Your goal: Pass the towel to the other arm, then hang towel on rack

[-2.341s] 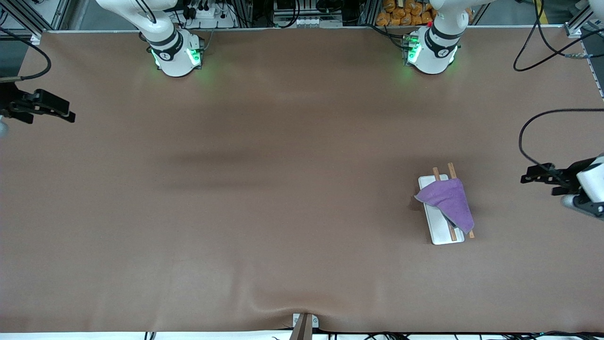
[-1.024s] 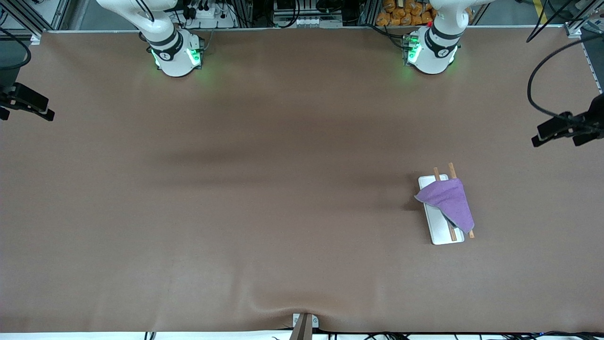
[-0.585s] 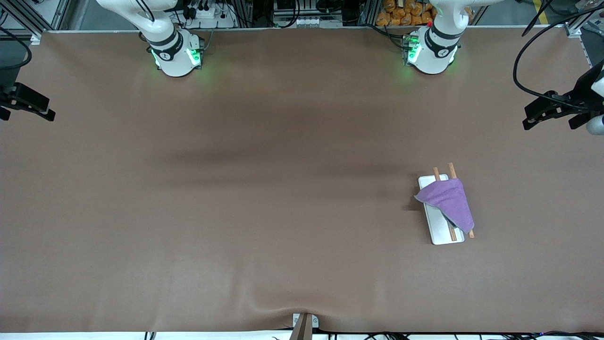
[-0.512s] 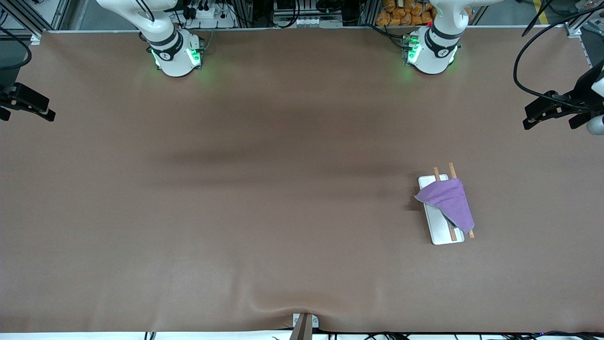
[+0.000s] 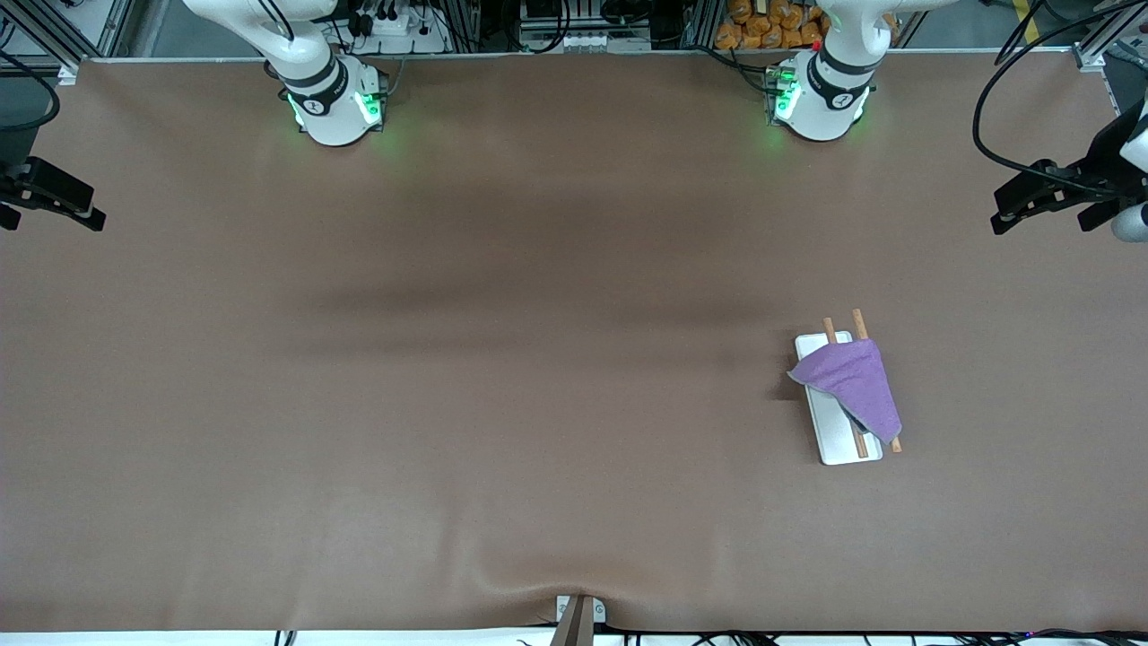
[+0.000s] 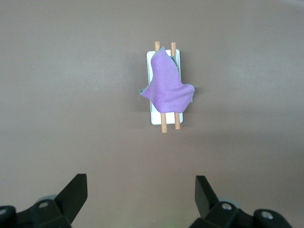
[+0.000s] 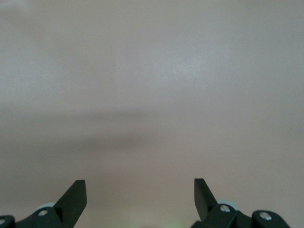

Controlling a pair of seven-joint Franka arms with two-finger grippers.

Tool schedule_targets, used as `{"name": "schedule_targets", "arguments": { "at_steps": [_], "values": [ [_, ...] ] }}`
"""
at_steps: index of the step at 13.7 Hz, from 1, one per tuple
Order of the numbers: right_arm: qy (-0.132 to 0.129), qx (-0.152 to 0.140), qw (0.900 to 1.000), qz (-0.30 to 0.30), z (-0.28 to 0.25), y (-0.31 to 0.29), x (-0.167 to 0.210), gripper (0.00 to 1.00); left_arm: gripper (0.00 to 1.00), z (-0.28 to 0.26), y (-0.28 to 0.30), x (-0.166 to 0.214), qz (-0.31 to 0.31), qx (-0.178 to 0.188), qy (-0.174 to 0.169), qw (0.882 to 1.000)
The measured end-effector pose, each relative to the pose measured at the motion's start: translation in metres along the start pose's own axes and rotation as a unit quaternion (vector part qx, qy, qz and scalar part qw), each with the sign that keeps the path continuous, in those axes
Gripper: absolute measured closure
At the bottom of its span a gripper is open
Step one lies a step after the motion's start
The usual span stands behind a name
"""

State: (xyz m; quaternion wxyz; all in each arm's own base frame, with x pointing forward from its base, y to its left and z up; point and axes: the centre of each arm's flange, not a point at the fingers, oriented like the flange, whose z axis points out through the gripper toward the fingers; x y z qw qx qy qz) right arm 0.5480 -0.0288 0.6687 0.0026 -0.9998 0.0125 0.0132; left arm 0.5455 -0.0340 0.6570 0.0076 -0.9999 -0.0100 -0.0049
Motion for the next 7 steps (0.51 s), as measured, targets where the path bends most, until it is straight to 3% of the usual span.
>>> {"name": "schedule_targets", "arguments": {
  "at_steps": [7],
  "values": [
    [0.0, 0.0, 1.0, 0.0, 0.0, 0.0, 0.0, 0.0, 0.0, -0.012, 0.001, -0.009, 0.001, 0.002, 0.005, 1.0]
  ]
}}
